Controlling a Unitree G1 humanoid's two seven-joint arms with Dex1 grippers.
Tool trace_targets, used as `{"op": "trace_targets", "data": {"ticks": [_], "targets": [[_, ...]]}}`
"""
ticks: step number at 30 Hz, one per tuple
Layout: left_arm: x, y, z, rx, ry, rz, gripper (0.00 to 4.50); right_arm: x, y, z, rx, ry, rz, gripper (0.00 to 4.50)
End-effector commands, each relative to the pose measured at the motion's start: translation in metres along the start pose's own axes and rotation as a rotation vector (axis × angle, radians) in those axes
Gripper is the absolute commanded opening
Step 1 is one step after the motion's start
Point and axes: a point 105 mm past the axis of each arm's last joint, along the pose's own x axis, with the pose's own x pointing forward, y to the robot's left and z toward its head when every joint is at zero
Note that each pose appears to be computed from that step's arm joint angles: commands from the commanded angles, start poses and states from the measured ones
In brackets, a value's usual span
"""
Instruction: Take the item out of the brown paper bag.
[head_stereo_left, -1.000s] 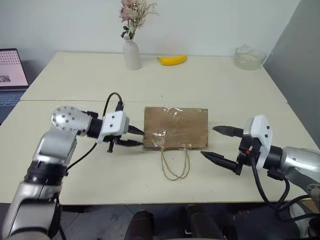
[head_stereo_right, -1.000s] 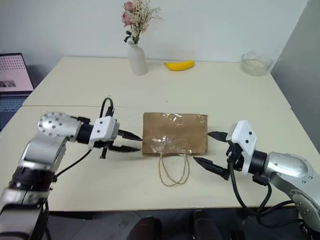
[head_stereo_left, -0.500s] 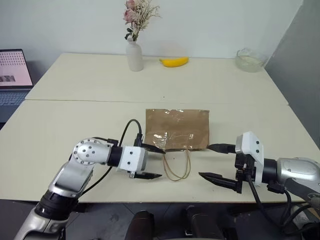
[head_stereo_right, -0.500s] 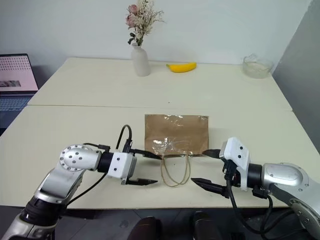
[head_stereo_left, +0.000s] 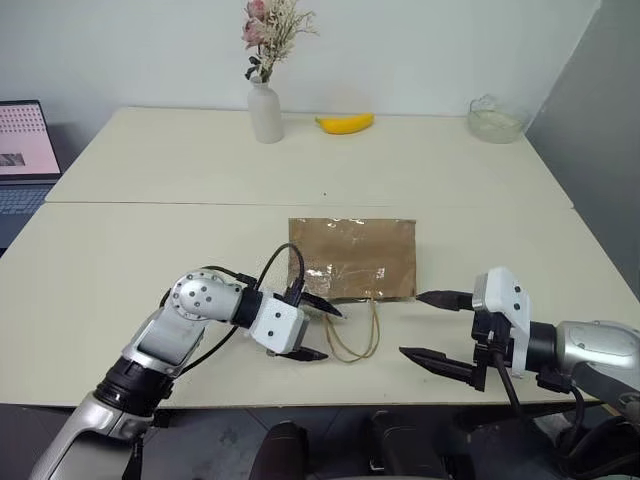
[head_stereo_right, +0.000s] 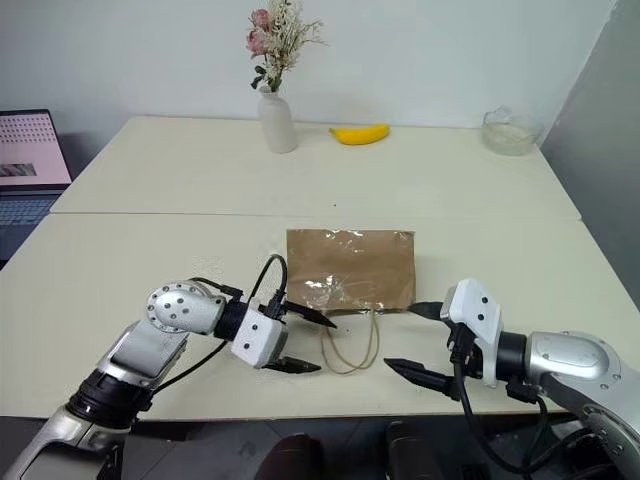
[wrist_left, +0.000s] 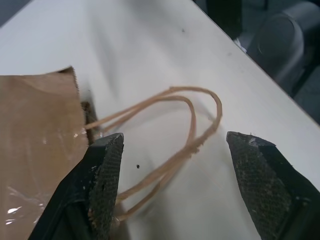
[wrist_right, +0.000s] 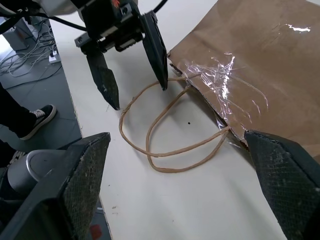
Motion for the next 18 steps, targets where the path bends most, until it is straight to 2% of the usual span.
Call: {"op": "trace_targets", "data": {"ticks": [1, 4, 11, 13, 18], "targets": [[0.019, 0.005, 0.003, 0.089, -0.023, -0.037, 3.45, 0.002, 0.008, 0.005, -0.03, -0.01, 0.025, 4.5], [0.029, 0.006, 0.002, 0.1, -0.042, -0.048, 2.85, 0.004, 0.011, 0.001, -0.032, 0.008, 0.039, 4.5], [0.024, 0.011, 0.005, -0.014, -0.097, -0.006, 0.52, 0.003, 0.018, -0.022, -0.042, 0.111, 0.066, 4.5], [0.02, 0.012, 0.005, -0.062, -0.106, 0.012, 0.02, 0.005, 0.021, -0.03, -0.046, 0.133, 0.078, 4.5], [0.016, 0.014, 0.011, -0.139, -0.129, 0.048, 0.02, 0.019, 0.03, -0.038, -0.056, 0.123, 0.113, 4.5]]}}
